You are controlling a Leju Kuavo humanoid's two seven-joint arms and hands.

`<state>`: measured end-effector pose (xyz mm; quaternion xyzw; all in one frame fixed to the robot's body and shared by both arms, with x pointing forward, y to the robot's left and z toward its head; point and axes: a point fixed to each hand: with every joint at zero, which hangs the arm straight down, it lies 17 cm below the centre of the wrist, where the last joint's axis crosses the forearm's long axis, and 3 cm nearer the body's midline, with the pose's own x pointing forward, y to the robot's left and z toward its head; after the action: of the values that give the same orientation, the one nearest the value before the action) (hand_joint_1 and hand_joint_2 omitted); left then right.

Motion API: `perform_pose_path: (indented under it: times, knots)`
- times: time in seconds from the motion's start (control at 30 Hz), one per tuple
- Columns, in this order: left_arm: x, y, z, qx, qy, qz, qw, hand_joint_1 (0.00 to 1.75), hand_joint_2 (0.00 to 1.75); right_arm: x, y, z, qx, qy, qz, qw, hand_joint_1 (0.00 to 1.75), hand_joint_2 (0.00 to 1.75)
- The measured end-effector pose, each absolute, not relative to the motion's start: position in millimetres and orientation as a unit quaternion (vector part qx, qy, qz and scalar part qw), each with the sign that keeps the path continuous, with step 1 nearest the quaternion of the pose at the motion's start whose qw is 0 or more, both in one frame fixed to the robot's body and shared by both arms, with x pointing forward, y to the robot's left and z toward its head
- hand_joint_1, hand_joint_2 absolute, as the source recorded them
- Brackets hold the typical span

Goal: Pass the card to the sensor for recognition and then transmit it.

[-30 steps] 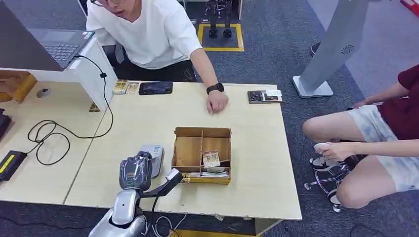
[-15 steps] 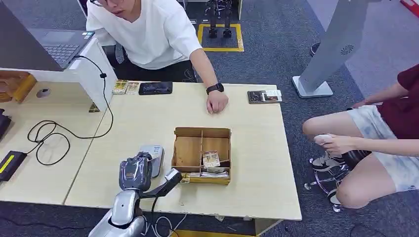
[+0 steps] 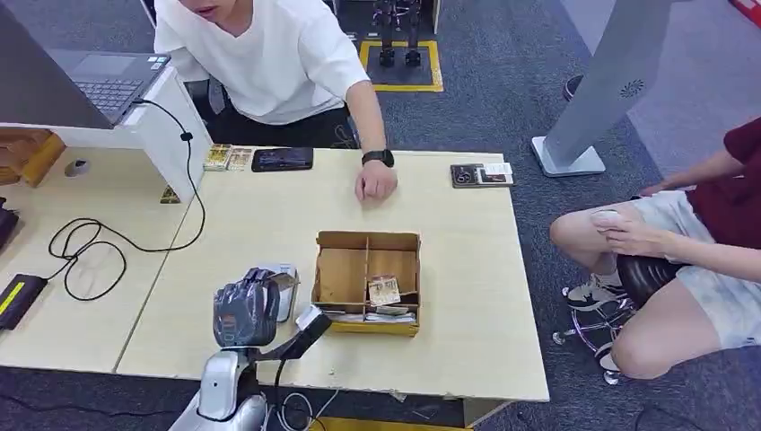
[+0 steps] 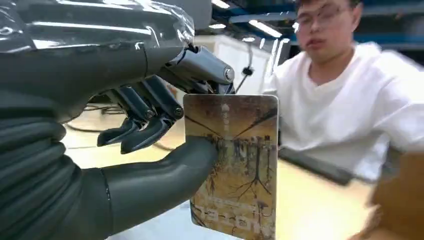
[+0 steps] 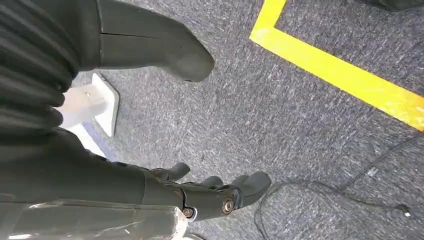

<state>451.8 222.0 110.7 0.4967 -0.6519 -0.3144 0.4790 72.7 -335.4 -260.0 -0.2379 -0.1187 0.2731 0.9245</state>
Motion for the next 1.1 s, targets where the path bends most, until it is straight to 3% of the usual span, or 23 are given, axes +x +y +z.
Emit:
perform_pose_path:
  times: [0.4, 1.07, 1.1]
  knots:
    - [448, 218, 172, 0.487, -0.713, -0.249, 0.438, 1.75, 1.75, 65, -322, -258, -0.247, -0.113, 0.256, 0.928, 0.00, 1.75]
    - [488, 250, 195, 0.520, -0.688, -0.210, 0.461, 1.75, 1.75, 75, -307, -255, -0.241, -0.115, 0.255, 0.929, 0.00, 1.75]
    - [489, 250, 193, 0.518, -0.688, -0.210, 0.463, 1.47, 1.75, 76, -308, -255, -0.244, -0.113, 0.253, 0.929, 0.00, 1.75]
